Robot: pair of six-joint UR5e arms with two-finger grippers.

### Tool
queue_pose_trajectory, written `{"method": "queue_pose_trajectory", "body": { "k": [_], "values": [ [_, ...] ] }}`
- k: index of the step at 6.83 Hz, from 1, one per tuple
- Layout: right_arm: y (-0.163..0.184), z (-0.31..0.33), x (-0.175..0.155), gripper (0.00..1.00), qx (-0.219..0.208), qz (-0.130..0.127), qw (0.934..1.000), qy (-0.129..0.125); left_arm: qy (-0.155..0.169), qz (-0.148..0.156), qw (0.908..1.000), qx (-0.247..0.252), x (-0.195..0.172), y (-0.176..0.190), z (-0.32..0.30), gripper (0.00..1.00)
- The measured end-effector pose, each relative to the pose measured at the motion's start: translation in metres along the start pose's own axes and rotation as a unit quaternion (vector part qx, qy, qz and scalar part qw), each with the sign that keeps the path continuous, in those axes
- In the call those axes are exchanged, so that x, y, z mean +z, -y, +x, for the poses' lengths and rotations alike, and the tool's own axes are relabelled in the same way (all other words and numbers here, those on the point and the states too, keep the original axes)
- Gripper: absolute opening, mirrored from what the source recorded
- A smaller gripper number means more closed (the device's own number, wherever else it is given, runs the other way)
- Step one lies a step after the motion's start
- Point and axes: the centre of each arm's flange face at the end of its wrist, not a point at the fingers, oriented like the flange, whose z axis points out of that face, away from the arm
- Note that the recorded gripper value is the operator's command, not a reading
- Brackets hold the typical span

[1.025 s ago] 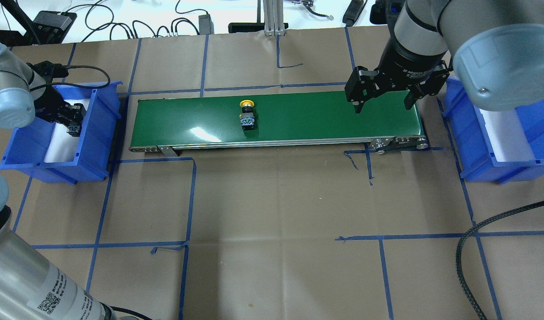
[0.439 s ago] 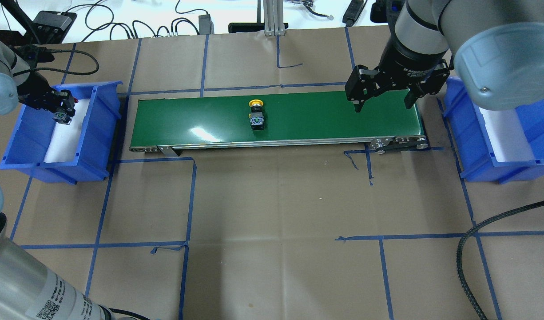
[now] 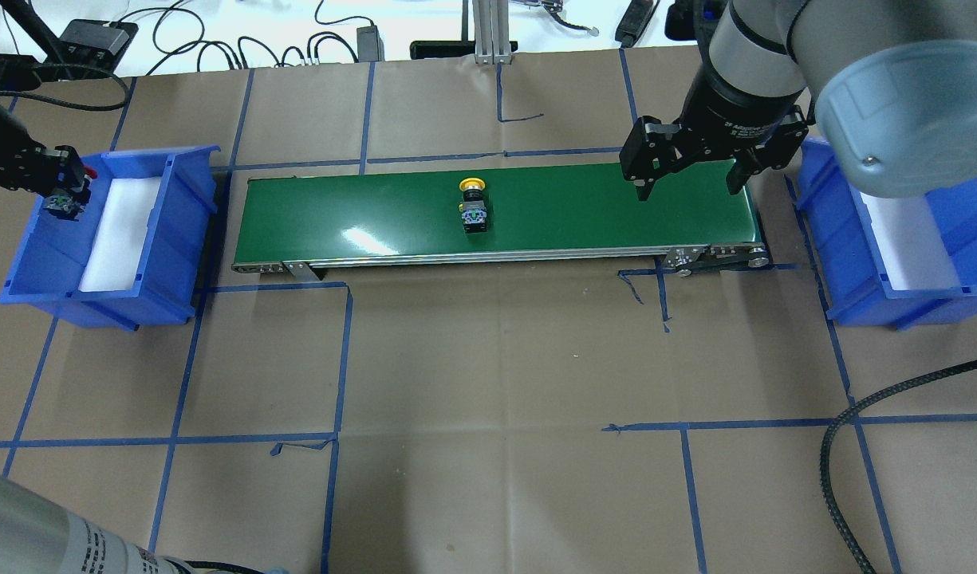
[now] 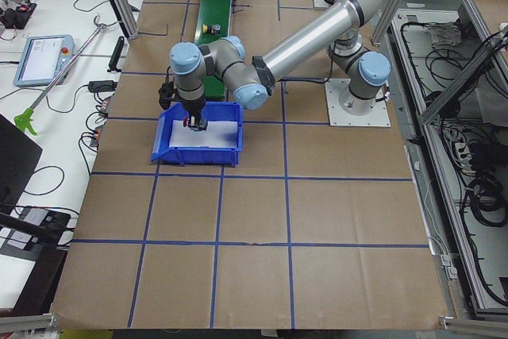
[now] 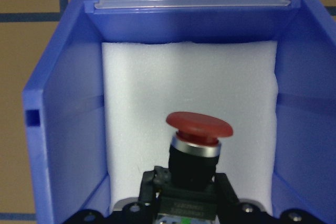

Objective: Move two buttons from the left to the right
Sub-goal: 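Carry the red button onto the conveyor and release it with left gripper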

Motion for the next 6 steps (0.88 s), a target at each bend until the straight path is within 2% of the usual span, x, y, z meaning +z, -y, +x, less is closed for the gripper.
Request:
{"method": "queue_pose_trajectory", "body": {
  "k": [3,6],
  "values": [
    [0.0,0.0,0.001,1.0,0.0,-0.001,1.0,0.0,-0.004,-0.005,0.9998,-0.02,-0.028,-0.012,0.034,0.1],
    [0.0,0.0,0.004,1.0,0.0,-0.003,1.0,-0.001,-0.004,-0.003,0.9977,-0.068,-0.033,0.005,0.147,0.11]
  ]
}}
